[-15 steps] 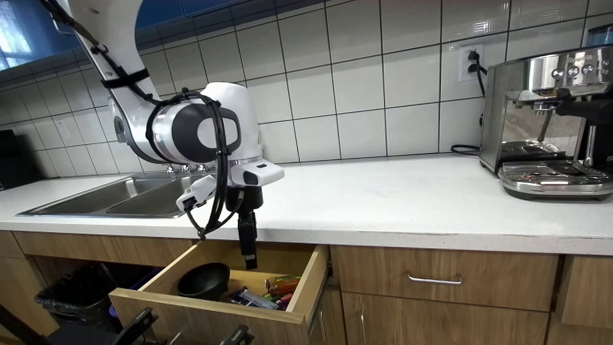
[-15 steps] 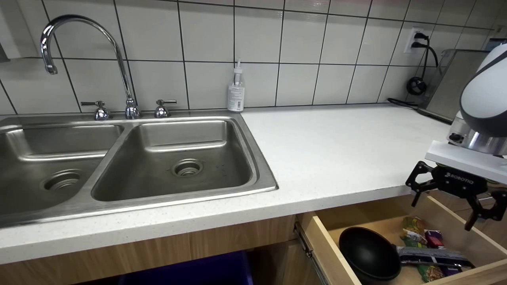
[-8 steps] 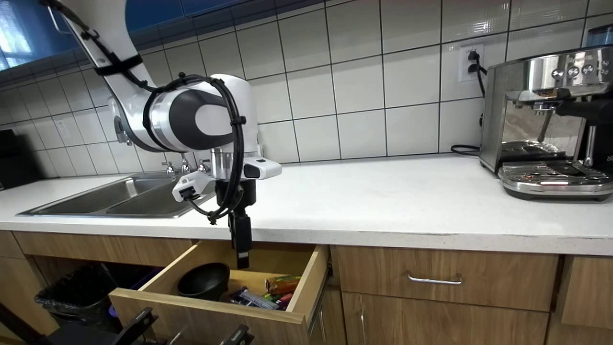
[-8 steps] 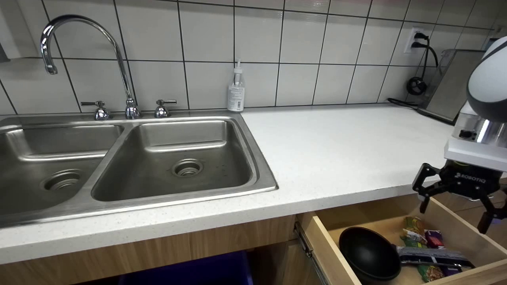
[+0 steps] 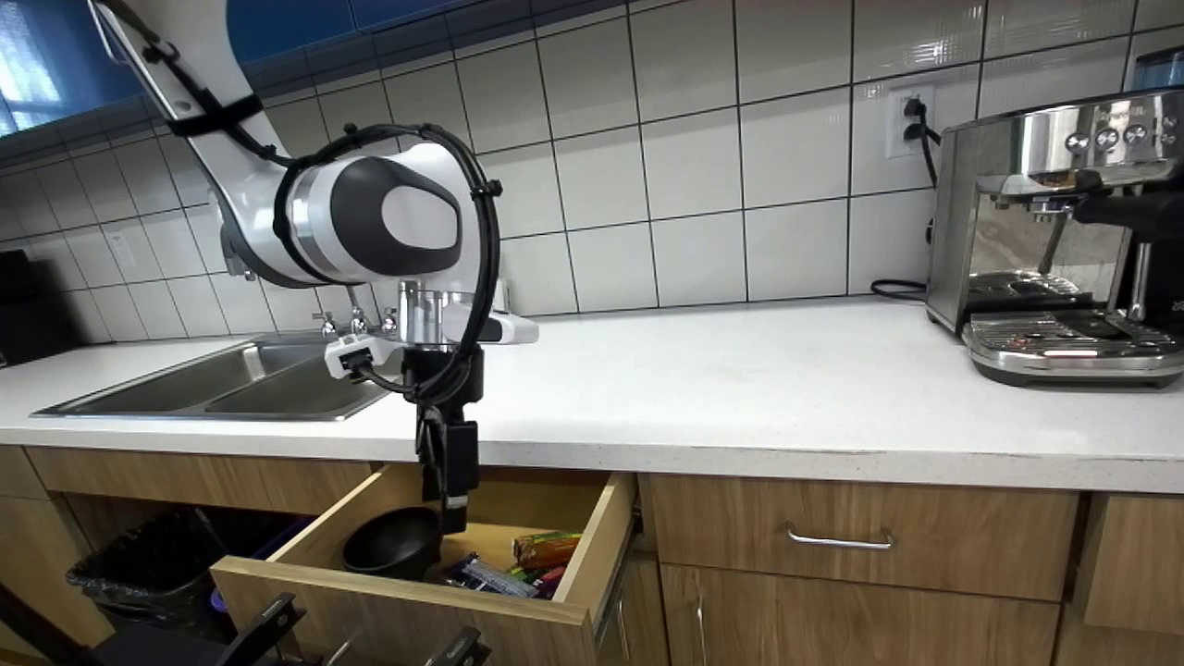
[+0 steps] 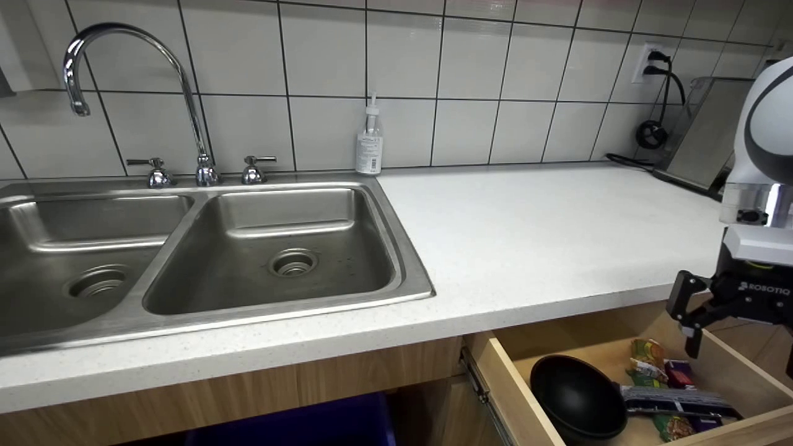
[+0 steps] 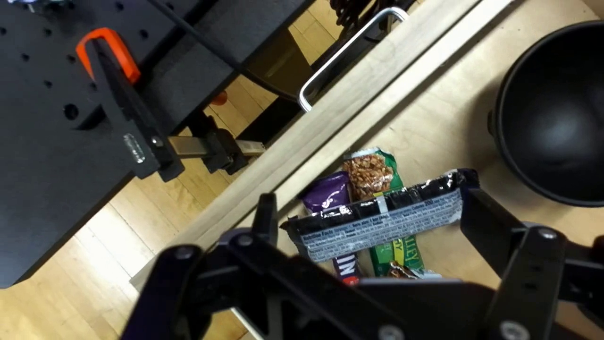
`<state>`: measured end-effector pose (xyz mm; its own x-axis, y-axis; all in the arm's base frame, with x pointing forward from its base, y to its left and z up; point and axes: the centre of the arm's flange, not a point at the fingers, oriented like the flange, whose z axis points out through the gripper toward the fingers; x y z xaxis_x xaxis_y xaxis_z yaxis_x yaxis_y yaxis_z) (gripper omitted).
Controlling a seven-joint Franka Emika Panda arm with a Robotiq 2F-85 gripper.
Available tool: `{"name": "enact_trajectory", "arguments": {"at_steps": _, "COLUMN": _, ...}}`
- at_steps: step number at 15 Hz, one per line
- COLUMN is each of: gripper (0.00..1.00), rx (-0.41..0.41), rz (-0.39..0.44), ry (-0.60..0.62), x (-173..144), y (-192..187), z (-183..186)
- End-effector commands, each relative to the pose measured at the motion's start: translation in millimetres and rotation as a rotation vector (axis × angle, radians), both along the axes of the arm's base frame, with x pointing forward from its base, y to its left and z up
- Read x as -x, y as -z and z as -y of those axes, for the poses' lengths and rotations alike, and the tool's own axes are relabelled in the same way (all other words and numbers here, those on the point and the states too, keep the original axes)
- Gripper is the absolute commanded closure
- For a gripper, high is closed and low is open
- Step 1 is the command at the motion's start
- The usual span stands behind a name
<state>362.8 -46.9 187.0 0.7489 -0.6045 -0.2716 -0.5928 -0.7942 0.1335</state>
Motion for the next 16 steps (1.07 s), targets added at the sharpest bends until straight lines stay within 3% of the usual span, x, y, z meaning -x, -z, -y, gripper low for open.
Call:
{"name": "enact_trajectory", "arguments": {"at_steps": 1, "gripper": 0.0, "rx": -0.007, "rz": -0.057, "ry": -0.069, "x": 15.0, "y": -9.8, "z": 6.2}}
{"name": "enact_trajectory", "arguments": {"at_steps": 16, "gripper": 0.0, "rx": 0.033, "rz": -0.276, "ry": -0.188, "x": 36.0, "y": 19.2, "z": 8.6}}
